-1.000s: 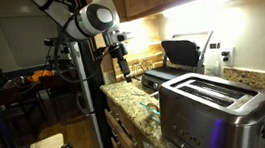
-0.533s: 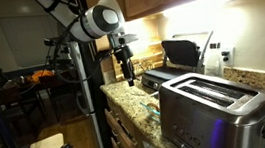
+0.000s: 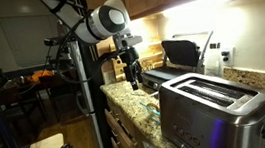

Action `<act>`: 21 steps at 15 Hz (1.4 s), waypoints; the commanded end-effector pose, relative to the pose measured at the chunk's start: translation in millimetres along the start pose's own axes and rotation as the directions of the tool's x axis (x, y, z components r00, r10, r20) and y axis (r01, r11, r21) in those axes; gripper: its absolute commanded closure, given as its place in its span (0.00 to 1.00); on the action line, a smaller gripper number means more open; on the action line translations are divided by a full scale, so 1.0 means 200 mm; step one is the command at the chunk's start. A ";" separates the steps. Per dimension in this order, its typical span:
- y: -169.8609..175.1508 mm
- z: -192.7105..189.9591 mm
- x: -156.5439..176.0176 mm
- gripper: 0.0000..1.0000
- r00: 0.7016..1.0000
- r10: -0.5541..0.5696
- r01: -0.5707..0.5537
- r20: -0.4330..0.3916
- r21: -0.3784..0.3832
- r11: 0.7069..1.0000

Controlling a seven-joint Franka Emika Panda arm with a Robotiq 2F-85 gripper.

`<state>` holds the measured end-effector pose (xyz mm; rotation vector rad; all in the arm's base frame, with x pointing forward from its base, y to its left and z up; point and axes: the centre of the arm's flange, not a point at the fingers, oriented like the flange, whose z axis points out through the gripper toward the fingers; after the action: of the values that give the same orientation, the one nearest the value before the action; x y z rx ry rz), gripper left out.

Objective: Place one slice of bread from the glass bowl inside the toaster

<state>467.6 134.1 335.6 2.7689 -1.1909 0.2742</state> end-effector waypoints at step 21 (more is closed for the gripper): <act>0.01 0.32 0.07 0.00 0.898 0.437 -0.433 0.041 -0.079 0.898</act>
<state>484.3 111.7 282.9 2.4709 -1.7126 0.1839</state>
